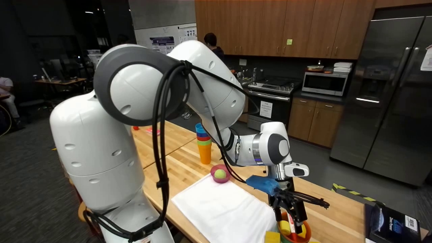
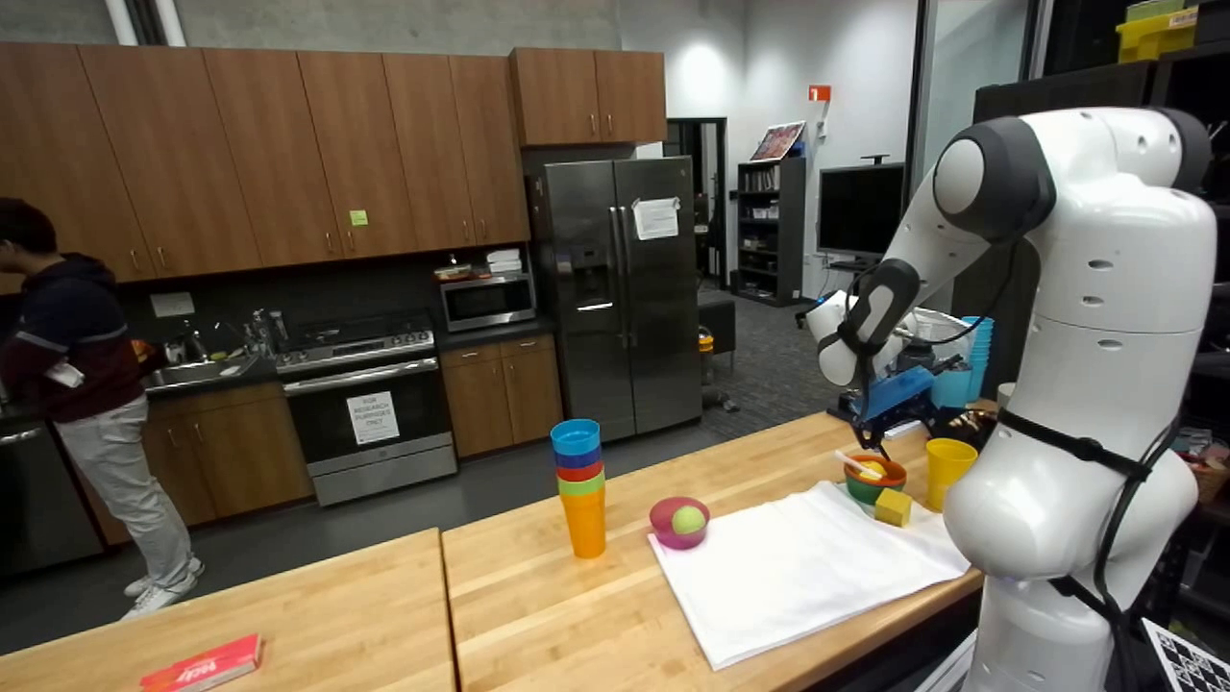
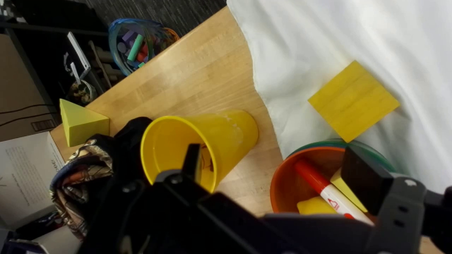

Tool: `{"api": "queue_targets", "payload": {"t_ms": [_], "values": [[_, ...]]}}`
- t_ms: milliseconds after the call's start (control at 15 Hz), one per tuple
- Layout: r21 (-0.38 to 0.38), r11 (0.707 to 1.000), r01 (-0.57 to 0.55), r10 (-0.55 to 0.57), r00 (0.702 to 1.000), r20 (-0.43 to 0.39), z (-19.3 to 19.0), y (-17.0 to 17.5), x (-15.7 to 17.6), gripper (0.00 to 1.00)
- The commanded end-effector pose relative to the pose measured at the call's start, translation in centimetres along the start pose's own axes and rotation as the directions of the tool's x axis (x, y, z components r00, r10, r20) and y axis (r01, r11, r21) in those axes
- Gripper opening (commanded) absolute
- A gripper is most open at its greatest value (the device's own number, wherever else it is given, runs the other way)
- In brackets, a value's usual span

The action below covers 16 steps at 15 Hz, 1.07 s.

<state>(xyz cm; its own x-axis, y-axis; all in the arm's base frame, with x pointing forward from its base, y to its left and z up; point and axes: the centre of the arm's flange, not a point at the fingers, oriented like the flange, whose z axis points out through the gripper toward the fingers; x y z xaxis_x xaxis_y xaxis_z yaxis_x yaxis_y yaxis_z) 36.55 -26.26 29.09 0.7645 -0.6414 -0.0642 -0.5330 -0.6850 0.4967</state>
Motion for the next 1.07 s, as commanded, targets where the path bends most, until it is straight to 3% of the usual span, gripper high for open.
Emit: {"api": "queue_targets", "payload": {"t_ms": [0,333,600,1000], "values": [[0.000,1.000,0.000,0.000,1.000,0.000,0.0,0.0,0.0,1.00],[0.000,1.000,0.000,0.000,1.000,0.000,0.0,0.0,0.0,1.00],[0.055,0.998,0.002,-0.004,1.000,0.030,0.1,0.9,-0.5,1.00],[0.066,0.996,-0.057,0.059,0.998,-0.033,-2.2,3.6,-2.6,1.00]]}}
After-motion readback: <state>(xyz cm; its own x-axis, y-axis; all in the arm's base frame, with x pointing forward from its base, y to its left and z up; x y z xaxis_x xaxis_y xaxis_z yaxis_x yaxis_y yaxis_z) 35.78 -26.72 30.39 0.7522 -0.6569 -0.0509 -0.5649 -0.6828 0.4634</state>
